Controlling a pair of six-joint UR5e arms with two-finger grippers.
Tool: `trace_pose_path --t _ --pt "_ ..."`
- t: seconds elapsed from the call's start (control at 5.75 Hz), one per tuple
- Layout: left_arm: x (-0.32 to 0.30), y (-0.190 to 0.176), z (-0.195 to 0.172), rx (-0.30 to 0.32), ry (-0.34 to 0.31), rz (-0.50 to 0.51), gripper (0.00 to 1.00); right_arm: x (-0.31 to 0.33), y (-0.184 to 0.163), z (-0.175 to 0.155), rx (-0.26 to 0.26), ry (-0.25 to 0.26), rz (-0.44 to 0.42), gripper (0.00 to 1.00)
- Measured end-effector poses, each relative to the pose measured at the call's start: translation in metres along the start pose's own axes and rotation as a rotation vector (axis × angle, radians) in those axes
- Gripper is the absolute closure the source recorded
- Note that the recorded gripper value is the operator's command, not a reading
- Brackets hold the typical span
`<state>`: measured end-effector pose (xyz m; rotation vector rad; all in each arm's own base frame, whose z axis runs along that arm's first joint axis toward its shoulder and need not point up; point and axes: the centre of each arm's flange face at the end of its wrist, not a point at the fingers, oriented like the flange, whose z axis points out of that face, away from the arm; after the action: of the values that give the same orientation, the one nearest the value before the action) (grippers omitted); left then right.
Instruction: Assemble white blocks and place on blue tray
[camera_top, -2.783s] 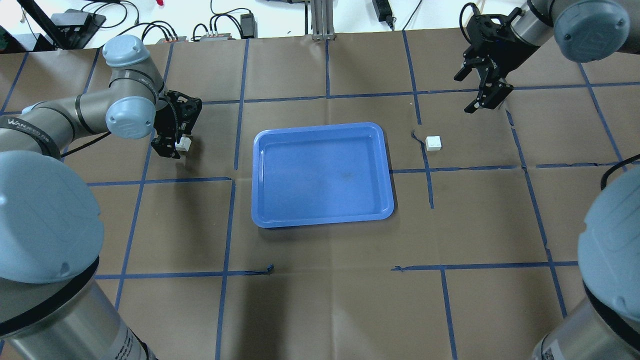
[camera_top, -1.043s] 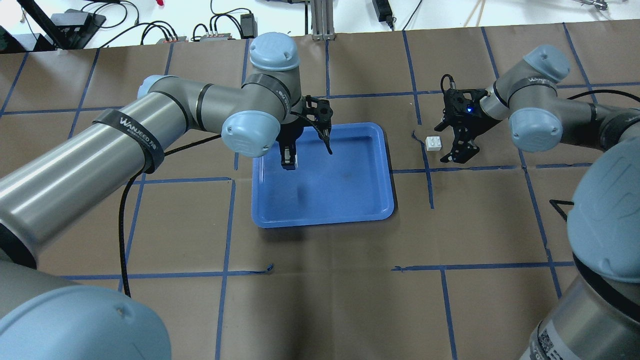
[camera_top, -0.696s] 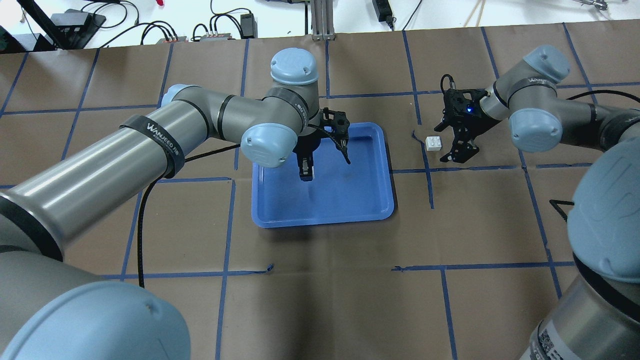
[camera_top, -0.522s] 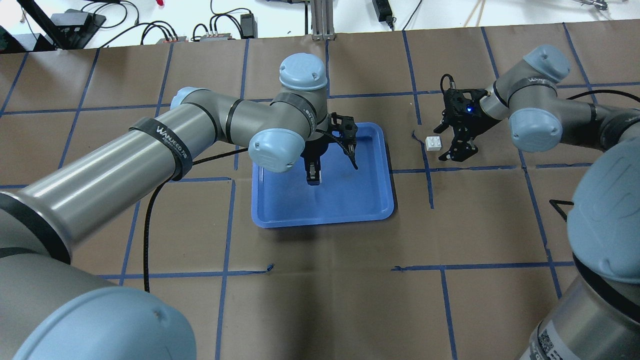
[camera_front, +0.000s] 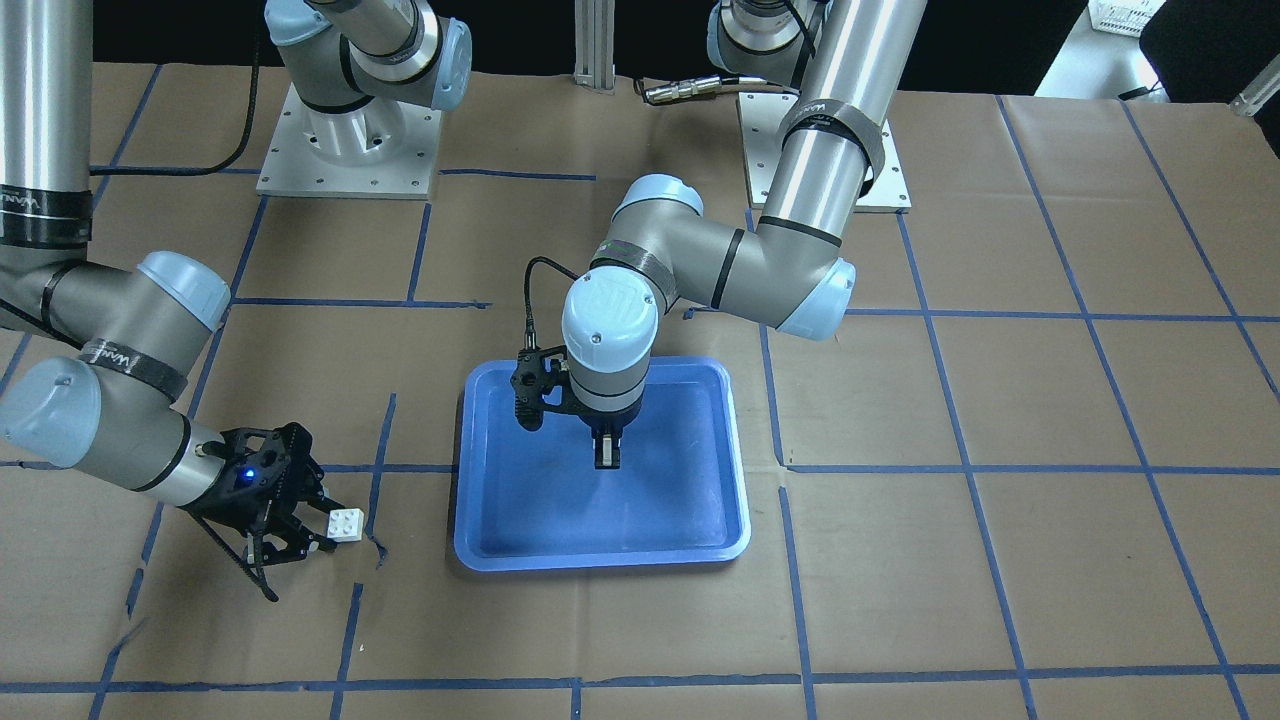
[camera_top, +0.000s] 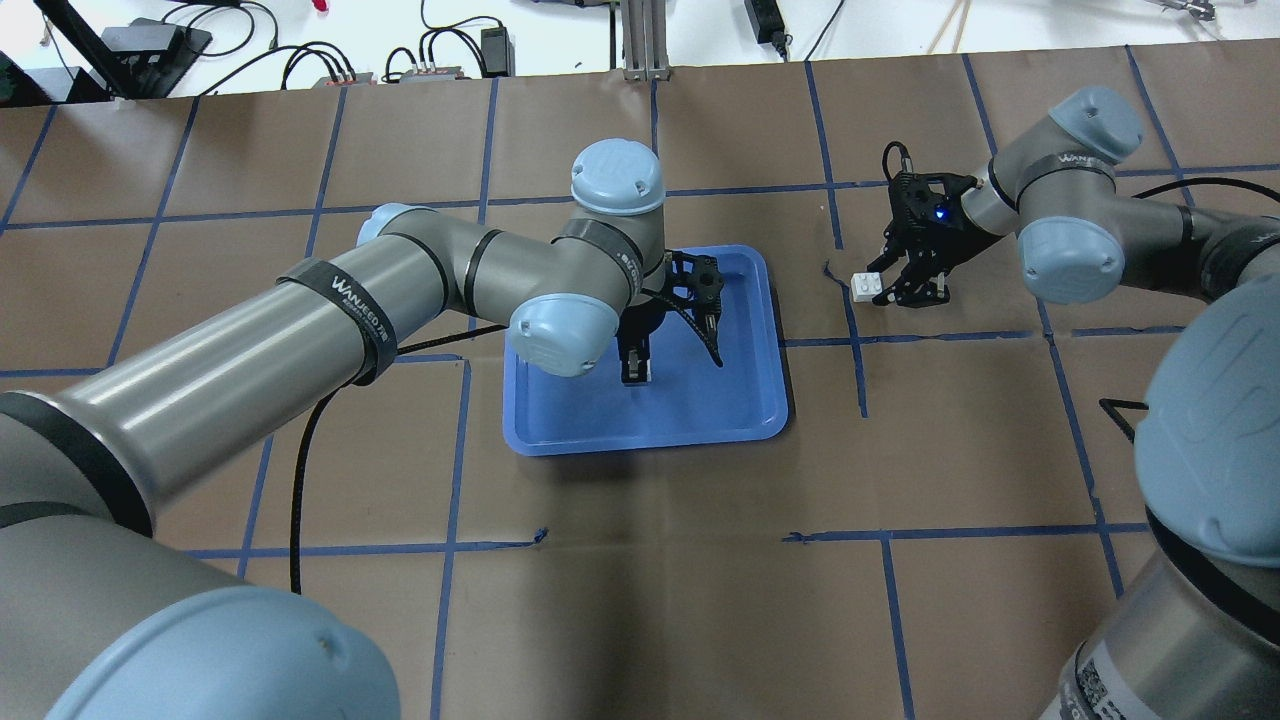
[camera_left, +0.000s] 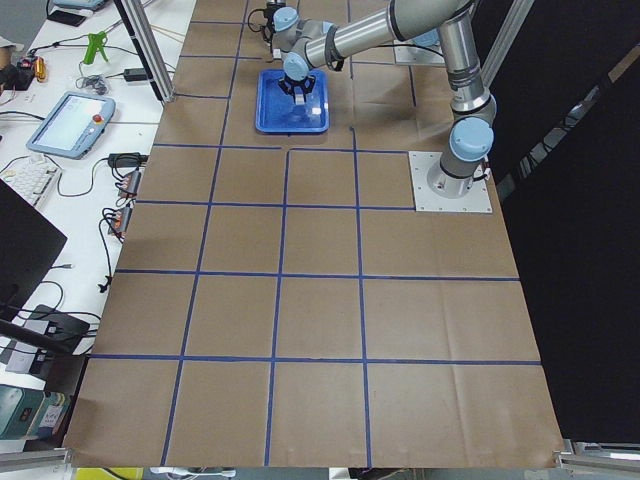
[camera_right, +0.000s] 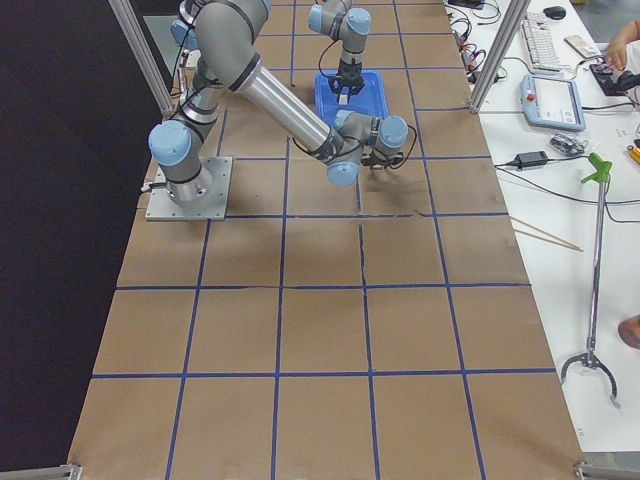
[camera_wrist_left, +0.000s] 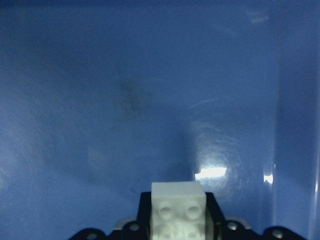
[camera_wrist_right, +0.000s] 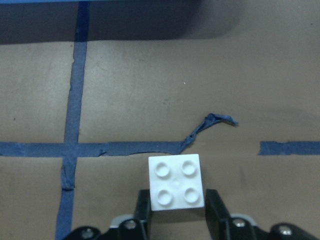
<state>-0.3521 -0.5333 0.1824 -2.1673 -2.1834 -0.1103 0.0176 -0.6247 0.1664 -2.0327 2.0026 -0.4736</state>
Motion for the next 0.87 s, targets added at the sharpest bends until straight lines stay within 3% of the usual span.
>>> trace_pose_path --t 0.35,0.87 --pt "0.001 0.001 0.004 0.0 -0.005 0.0 0.2 0.003 -0.001 -0.002 -0.005 0.019 -0.009 0.75" --pt "-0.002 0.0 -0.005 0.006 -0.019 -0.028 0.2 0.013 -0.008 -0.022 -0.01 0.067 -0.006 0.79"
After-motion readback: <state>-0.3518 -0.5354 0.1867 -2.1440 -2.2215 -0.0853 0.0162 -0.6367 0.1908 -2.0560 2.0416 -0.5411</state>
